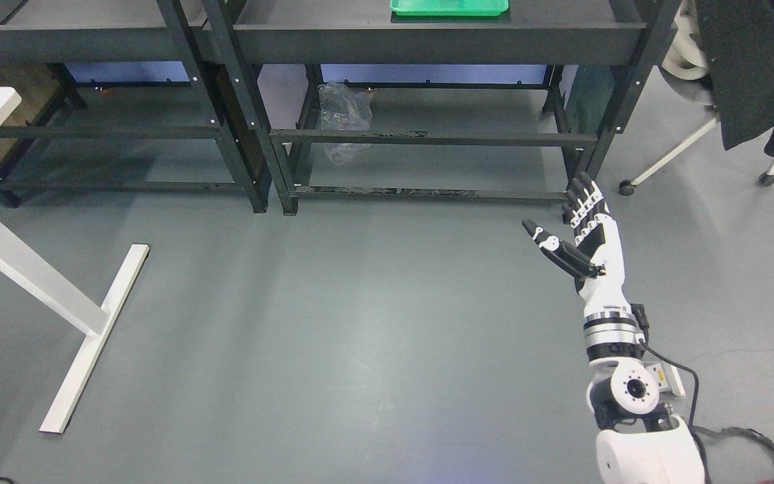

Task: Pick pink block from left shelf to tray
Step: 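Raise the right hand while driving toward the dark shelf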

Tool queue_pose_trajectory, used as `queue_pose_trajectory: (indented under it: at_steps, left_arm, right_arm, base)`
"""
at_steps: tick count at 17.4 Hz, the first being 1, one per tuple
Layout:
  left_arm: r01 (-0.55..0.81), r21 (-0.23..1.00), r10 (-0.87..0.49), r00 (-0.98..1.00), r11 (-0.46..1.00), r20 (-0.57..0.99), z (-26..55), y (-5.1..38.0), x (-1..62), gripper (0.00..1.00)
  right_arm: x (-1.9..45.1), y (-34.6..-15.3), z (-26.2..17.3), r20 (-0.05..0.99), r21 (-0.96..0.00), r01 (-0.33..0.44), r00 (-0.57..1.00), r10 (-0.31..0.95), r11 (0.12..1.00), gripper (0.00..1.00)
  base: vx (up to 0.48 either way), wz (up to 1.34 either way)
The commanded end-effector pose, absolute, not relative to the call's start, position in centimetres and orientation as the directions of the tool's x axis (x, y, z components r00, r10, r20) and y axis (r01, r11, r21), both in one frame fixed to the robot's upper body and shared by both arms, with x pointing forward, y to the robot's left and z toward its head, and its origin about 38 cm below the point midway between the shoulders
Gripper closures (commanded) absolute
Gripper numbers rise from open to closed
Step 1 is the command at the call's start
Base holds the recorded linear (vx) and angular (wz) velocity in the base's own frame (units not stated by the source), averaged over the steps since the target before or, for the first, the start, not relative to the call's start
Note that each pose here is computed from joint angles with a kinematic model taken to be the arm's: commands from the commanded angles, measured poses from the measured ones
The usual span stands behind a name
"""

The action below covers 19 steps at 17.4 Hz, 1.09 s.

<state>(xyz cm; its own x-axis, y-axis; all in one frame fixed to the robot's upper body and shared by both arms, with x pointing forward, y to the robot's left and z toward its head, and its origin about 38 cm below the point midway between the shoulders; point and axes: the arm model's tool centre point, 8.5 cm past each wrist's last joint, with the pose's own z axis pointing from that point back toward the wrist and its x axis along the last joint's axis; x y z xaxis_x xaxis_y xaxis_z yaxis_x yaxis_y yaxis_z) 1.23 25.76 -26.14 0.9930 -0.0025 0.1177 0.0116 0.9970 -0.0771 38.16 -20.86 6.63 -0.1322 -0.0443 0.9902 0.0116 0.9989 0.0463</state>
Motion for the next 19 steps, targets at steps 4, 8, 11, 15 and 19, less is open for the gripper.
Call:
queue_pose_trajectory:
  at_steps: [4, 8, 11, 15, 19]
  left_arm:
    - [0.012, -0.062, -0.005, 0.993, 0.998, 0.118, -26.1, 26.8, 0.7, 0.00]
    - [0.012, -0.062, -0.005, 0.993, 0.998, 0.118, -26.1, 26.8, 0.7, 0.00]
    - [0.012, -0.062, -0.005, 0.993, 0.998, 0.118, -26.1, 26.8, 0.7, 0.00]
    - [0.012, -0.062, -0.005, 0.993, 0.998, 0.118, -26.1, 26.8, 0.7, 0.00]
    - [0.012, -0.062, -0.005, 0.993, 0.998, 0.118, -26.1, 26.8, 0.7, 0.00]
  right_arm:
    - [37.5, -22.1, 9.0, 0.943, -0.119, 0.193, -0.284, 0.172, 0.974, 0.00]
    - [37.7, -21.7, 8.8, 0.950, -0.144, 0.144, -0.259, 0.177, 0.979, 0.00]
    - [38.2, -22.0, 8.0, 0.954, -0.232, 0.147, -0.158, 0.254, 0.962, 0.00]
    - [38.2, -20.9, 8.5, 0.902, -0.378, 0.073, -0.195, 0.385, 0.923, 0.00]
    - [38.7, -21.6, 8.5, 0.909, -0.379, 0.020, -0.180, 0.376, 0.925, 0.01]
  base:
    - [0.000, 0.00]
    - [0.023, 0.00]
    - [0.060, -0.02]
    - [0.102, -0.01]
    - [0.112, -0.04]
